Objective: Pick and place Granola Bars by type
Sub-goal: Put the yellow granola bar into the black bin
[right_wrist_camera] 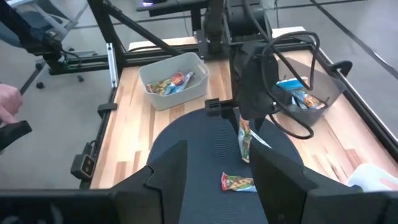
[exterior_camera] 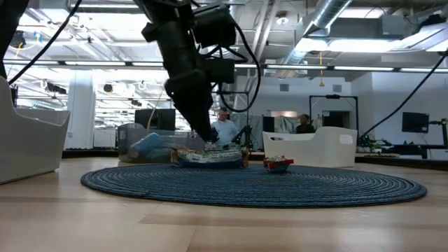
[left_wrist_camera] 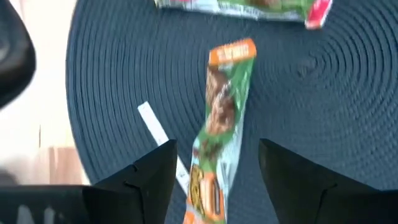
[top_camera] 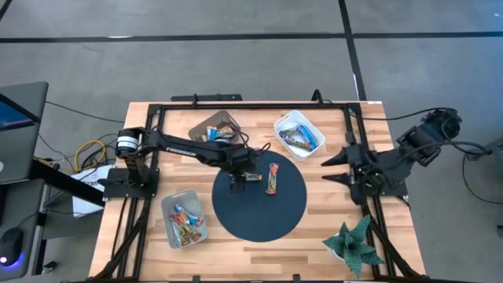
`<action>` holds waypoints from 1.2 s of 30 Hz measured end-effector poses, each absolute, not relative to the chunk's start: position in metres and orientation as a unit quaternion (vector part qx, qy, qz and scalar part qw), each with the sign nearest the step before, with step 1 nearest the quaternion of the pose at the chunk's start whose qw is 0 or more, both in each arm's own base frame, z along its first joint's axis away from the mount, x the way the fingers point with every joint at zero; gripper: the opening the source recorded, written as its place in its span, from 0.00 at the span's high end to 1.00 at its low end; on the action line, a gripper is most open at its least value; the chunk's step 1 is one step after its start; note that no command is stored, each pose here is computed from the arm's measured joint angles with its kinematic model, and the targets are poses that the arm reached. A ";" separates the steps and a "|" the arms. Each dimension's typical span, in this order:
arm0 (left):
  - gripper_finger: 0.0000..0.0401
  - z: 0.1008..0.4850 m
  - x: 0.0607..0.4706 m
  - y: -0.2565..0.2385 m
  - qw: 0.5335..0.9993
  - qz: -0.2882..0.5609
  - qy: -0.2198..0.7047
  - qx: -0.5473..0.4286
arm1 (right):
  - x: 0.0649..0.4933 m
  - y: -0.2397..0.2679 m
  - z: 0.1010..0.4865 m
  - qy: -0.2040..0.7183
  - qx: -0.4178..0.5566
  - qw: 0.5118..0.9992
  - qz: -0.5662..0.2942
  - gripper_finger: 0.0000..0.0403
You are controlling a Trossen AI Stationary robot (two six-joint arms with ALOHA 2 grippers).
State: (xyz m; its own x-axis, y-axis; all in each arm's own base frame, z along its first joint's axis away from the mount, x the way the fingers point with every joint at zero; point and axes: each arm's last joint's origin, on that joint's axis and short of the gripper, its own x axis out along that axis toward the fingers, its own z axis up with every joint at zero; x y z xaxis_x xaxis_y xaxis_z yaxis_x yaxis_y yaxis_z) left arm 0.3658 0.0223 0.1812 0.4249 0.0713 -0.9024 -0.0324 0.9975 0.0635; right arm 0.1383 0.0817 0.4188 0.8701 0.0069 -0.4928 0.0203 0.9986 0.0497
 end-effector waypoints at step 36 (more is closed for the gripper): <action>0.66 0.141 0.368 0.033 0.838 -0.003 0.546 0.003 | 0.147 0.081 0.415 0.266 0.030 0.963 -0.026 0.59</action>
State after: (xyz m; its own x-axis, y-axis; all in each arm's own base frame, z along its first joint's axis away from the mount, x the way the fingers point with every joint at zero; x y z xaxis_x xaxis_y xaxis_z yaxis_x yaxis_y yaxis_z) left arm 0.3679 0.0328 0.1414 0.4046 -0.0026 -0.9145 0.0088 1.0000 0.0010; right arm 0.1474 0.0814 0.4145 0.8568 -0.0336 -0.5146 0.0659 0.9968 0.0447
